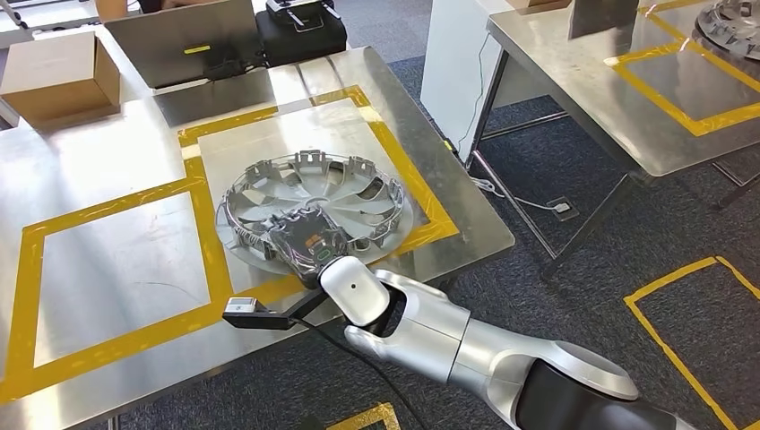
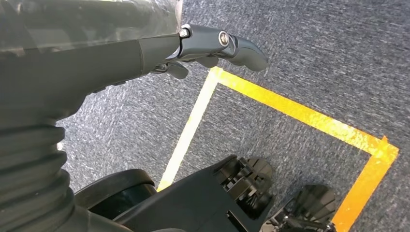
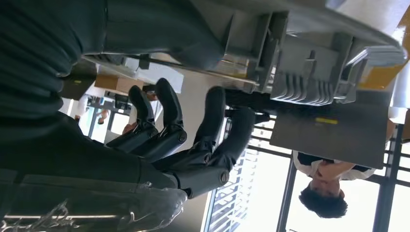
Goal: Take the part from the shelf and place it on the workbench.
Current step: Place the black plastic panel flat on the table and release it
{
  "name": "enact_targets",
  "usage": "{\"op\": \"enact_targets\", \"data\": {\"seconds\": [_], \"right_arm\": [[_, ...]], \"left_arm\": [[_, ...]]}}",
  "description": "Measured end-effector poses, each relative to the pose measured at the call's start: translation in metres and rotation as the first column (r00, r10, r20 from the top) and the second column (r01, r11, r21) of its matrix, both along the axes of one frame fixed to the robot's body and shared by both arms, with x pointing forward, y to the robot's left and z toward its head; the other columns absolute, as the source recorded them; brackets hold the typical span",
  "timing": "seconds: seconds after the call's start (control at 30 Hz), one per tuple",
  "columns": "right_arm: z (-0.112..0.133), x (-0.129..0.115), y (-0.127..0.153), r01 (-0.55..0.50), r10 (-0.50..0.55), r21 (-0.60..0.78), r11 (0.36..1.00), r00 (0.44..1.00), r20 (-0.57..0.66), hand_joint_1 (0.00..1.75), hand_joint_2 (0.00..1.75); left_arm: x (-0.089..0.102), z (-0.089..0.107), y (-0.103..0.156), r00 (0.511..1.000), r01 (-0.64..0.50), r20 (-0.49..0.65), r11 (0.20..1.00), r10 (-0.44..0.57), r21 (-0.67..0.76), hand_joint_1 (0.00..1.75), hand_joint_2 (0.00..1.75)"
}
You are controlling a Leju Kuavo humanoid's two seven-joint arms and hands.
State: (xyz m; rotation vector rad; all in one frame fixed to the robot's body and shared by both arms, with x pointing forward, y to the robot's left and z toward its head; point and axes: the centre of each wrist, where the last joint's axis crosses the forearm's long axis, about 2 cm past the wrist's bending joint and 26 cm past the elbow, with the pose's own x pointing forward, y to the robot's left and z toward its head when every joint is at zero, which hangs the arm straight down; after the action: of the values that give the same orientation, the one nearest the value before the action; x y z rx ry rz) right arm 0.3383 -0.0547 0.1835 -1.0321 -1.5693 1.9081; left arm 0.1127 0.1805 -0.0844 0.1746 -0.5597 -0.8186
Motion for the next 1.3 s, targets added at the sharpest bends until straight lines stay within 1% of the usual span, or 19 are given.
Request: {"op": "enact_targets", "data": {"seconds": [0.2, 0.33, 0.5, 0.6, 0.73, 0.8, 0.87, 0.9, 0.97, 1.03, 1.07, 1.17, 1.27, 1.3], "right_arm": [[-0.006, 0.000, -0.002, 0.015, -0.015, -0.006, 1.000, 1.000, -0.011, 0.00, 0.00], [-0.008, 0.000, -0.002, 0.024, -0.024, -0.007, 1.000, 1.000, -0.020, 0.00, 0.00], [-0.013, -0.002, -0.003, 0.040, -0.040, 0.011, 0.999, 0.999, -0.031, 0.00, 0.00], [-0.016, -0.004, -0.005, 0.051, -0.049, 0.053, 0.997, 0.998, -0.046, 0.00, 0.00], [-0.016, -0.011, -0.009, 0.086, -0.056, 0.232, 0.969, 0.990, -0.131, 0.00, 0.00], [-0.013, -0.014, -0.014, 0.107, -0.050, 0.318, 0.942, 0.982, -0.180, 0.00, 0.00], [-0.009, -0.017, -0.018, 0.123, -0.024, 0.417, 0.900, 0.972, -0.236, 0.00, 0.00], [-0.007, -0.019, -0.020, 0.134, 0.001, 0.479, 0.868, 0.962, -0.272, 0.00, 0.00], [0.001, -0.023, -0.026, 0.166, 0.076, 0.615, 0.771, 0.935, -0.346, 0.00, 0.00], [0.012, -0.026, -0.033, 0.195, 0.179, 0.742, 0.641, 0.903, -0.392, 0.00, 0.00], [0.017, -0.028, -0.037, 0.206, 0.238, 0.798, 0.567, 0.886, -0.398, 0.00, 0.00], [0.034, -0.034, -0.051, 0.233, 0.407, 0.914, 0.331, 0.839, -0.361, 0.00, 0.00], [0.052, -0.042, -0.064, 0.244, 0.538, 0.962, 0.120, 0.799, -0.269, 0.00, 0.00], [0.057, -0.045, -0.069, 0.242, 0.569, 0.968, 0.060, 0.789, -0.232, 0.00, 0.00]], "left_arm": [[-0.003, -0.001, 0.000, 1.000, 0.004, -0.010, 1.000, -0.003, 0.003, 0.00, 1.75], [-0.003, -0.001, 0.000, 1.000, 0.009, -0.008, 1.000, -0.009, 0.004, 0.00, 0.00], [-0.004, -0.001, 0.000, 1.000, 0.018, -0.008, 1.000, -0.018, 0.008, 0.00, 0.00], [-0.004, -0.001, 0.000, 1.000, 0.016, -0.009, 1.000, -0.016, 0.011, 0.00, 0.00], [-0.005, -0.001, 0.000, 1.000, 0.009, -0.005, 1.000, -0.009, 0.020, 0.00, 0.00], [-0.005, -0.001, 0.000, 1.000, 0.006, -0.002, 1.000, -0.006, 0.023, 0.00, 0.00], [-0.006, -0.001, 0.001, 1.000, -0.001, 0.004, 1.000, 0.000, 0.028, 0.00, 0.00], [-0.006, -0.001, 0.001, 1.000, -0.006, 0.010, 1.000, 0.005, 0.029, 0.00, 0.00], [-0.006, -0.001, 0.001, 1.000, -0.018, 0.025, 0.999, 0.017, 0.032, 0.00, 0.00], [-0.007, -0.002, 0.002, 0.999, -0.033, 0.040, 0.999, 0.032, 0.032, 0.00, 0.00], [-0.007, -0.002, 0.003, 0.998, -0.042, 0.046, 0.999, 0.041, 0.030, 0.00, 0.00], [-0.011, -0.003, 0.004, 0.996, -0.068, 0.057, 0.997, 0.067, 0.021, 0.00, 0.00], [-0.013, -0.004, 0.007, 0.994, -0.086, 0.064, 0.996, 0.085, 0.013, 0.00, 0.00], [-0.014, -0.004, 0.007, 0.994, -0.091, 0.066, 0.996, 0.090, 0.010, 0.00, 0.00]]}}
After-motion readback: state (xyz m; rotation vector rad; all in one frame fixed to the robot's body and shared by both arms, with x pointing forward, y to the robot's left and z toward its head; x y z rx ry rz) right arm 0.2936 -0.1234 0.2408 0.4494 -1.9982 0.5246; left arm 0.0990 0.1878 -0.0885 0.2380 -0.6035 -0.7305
